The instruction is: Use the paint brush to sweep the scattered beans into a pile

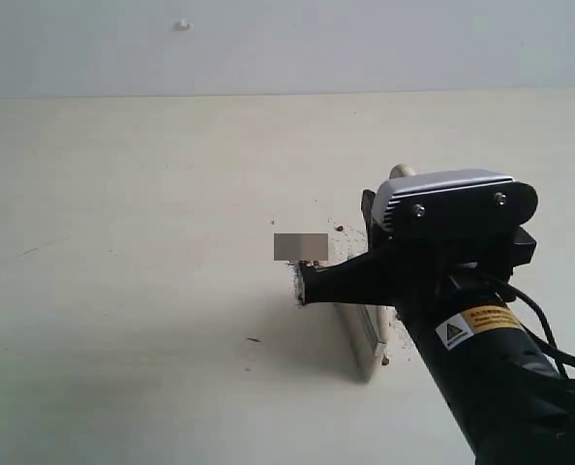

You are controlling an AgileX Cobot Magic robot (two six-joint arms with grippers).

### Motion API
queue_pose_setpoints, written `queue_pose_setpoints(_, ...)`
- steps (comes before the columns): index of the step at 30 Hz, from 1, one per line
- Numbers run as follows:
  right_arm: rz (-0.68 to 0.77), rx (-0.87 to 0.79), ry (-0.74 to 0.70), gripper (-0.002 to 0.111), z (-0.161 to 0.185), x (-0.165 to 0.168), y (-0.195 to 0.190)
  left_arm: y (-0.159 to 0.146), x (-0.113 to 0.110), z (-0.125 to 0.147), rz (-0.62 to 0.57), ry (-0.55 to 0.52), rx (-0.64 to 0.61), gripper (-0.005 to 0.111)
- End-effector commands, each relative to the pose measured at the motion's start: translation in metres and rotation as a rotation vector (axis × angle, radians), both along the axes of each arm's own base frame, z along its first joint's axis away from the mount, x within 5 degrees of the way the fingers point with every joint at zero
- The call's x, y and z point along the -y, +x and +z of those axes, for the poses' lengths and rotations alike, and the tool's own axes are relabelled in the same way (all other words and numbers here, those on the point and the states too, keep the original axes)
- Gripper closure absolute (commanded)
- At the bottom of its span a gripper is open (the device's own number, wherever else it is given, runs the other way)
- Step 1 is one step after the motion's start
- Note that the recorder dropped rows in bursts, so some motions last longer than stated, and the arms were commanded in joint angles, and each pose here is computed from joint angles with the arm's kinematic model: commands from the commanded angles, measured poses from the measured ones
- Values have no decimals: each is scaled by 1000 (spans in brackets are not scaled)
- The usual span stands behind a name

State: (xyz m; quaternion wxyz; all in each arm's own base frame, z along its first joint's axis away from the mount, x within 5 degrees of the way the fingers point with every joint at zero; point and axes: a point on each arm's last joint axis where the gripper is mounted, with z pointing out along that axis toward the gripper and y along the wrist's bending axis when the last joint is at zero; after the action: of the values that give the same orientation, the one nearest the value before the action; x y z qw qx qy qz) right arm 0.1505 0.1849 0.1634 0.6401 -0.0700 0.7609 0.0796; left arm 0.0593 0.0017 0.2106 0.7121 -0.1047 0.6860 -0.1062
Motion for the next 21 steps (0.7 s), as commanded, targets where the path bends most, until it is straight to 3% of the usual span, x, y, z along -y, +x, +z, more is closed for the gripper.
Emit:
queue_pose_setpoints(1, 49, 63, 74, 108, 19, -1, -2, 0, -1, -1, 7, -6, -1, 107)
queue_pose_setpoints(9, -5, 114, 159, 108, 52, 30, -11, 0, -1, -1, 7, -6, -1, 107)
queue_pose_setpoints(11, -75, 83, 120, 108, 48, 49, -15, 0, -1, -1, 7, -6, -1, 107)
queue_pose_setpoints(13, -145, 83, -23, 108, 40, 65, -8, 0, -1, -1, 7, -6, -1, 107)
queue_pose_setpoints(21, -310, 145, -159, 108, 37, 101, 32, 0, -1, -1, 7, -6, -1, 107)
